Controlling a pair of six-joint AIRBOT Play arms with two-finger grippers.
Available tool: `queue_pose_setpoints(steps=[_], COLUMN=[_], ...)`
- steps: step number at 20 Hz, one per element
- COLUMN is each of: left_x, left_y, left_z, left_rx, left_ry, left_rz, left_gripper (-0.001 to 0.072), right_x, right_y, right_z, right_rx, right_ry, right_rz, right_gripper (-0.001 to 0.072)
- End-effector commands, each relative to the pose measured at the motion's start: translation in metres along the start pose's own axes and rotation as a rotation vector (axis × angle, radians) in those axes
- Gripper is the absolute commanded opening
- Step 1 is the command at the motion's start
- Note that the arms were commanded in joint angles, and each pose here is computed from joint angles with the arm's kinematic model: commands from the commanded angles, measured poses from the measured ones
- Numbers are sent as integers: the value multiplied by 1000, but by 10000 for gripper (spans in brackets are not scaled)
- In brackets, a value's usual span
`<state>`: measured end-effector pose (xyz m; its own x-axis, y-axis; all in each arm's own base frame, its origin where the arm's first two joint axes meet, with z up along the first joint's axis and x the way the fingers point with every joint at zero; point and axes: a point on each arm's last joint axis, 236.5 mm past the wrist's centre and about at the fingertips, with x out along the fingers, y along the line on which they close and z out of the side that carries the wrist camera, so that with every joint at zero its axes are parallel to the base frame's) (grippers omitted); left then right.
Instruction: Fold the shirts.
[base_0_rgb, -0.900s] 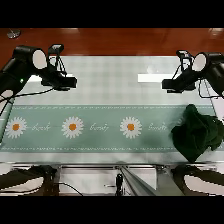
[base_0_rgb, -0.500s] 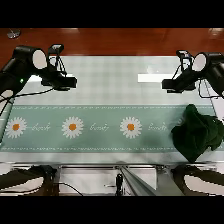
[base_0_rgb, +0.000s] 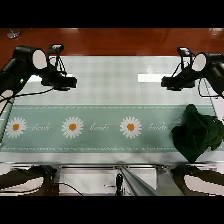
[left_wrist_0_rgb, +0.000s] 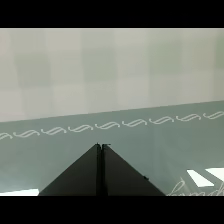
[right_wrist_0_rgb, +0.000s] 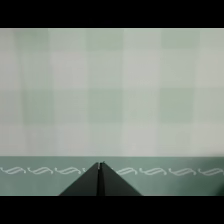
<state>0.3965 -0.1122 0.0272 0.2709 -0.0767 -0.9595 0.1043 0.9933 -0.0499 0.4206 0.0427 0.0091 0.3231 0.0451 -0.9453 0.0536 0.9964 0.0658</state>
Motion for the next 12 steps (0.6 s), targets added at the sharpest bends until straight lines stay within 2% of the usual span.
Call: queue_pose_setpoints(steps=[1, 2, 3, 4, 5, 6, 8, 9, 12], left_x=[-1, -1, 0, 1, 3, 3, 2, 0, -20], left_y=[-4, -5, -6, -6, -3, 3, 28, 42, 62], left_z=[24, 31, 35, 40, 42, 43, 33, 21, -2], left_rx=[-1, -1, -1, -2, -6, 16, 65, 50, -15], left_ry=[-101, -130, -143, -163, -167, -169, -114, -66, -49], left_rz=[-18, -23, -25, -28, -26, -11, 38, 53, 46], left_gripper=[17, 18, 52, 294, 636, 708, 707, 707, 706], right_x=[-2, -3, -3, -4, -7, -15, -50, -74, -122], right_y=[2, 0, -5, -11, -21, -27, -59, -86, -148], right_z=[31, 36, 38, 34, 22, 12, 0, -8, -72], right_rx=[-6, -14, -10, -14, -36, -79, -110, -55, 258], right_ry=[-130, -152, -162, -142, -84, -41, -27, -44, -72], right_rz=[9, -3, -21, -47, -85, -103, -214, -294, -383], right_gripper=[32, 90, 430, 621, 620, 619, 619, 619, 619])
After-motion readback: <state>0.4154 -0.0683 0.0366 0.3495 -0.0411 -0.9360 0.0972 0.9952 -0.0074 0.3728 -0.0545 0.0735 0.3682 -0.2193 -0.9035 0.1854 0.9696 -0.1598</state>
